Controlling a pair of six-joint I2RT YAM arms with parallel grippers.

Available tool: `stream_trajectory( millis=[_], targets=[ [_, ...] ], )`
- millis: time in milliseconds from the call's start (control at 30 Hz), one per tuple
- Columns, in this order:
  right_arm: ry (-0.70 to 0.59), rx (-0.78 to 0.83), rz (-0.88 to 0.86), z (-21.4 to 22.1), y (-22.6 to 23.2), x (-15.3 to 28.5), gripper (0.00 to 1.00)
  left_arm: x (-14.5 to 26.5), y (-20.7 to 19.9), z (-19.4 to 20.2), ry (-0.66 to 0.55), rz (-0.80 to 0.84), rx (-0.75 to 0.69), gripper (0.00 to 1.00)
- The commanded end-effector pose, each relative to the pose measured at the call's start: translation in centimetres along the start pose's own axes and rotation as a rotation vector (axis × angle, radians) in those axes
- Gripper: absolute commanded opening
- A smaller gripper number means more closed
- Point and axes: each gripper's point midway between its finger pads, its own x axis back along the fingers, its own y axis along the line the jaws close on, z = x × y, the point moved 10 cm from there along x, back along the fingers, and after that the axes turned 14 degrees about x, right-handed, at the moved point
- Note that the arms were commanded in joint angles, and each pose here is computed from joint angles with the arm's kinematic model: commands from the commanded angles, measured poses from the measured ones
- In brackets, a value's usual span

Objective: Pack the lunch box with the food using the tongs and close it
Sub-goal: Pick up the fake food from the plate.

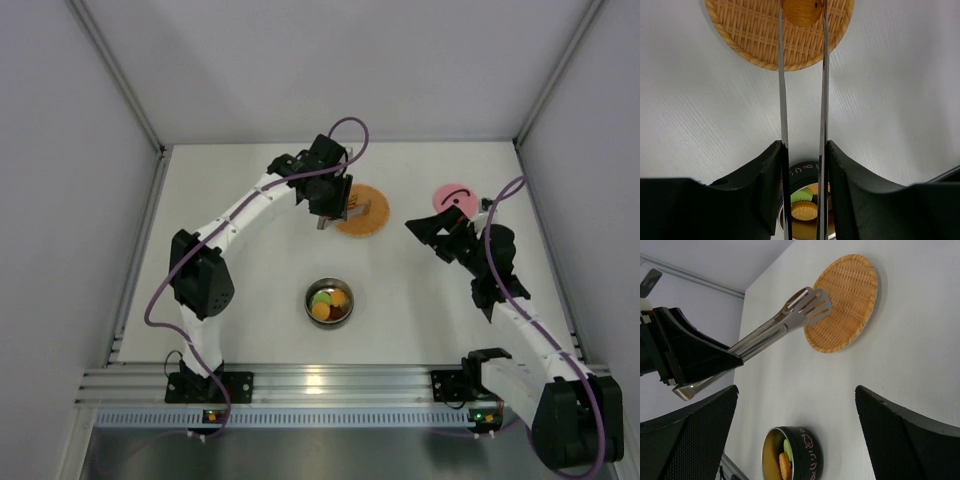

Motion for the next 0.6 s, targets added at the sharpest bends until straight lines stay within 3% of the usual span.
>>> stream_trajectory(
  millis=[0, 300, 567],
  targets=[
    [-0.047, 0.035, -0.046, -0.9, 0.8, -0.1, 0.99, 4.5, -0.8, -1.5, -0.111, 0.047, -0.023, 0.43],
    [-0.049, 0.034, -0.048, -1.0, 0.8, -0.2, 0.99, 8.1, 0.2, 0.5, -0.098, 0.044, -0.042, 0.43],
    [-0.045, 0.032, -0.046, -0.9, 0.8, -0.3, 0.99, 11.9, 2.4, 5.3, -0.023, 0.075, -0.061, 0.43]
  ],
)
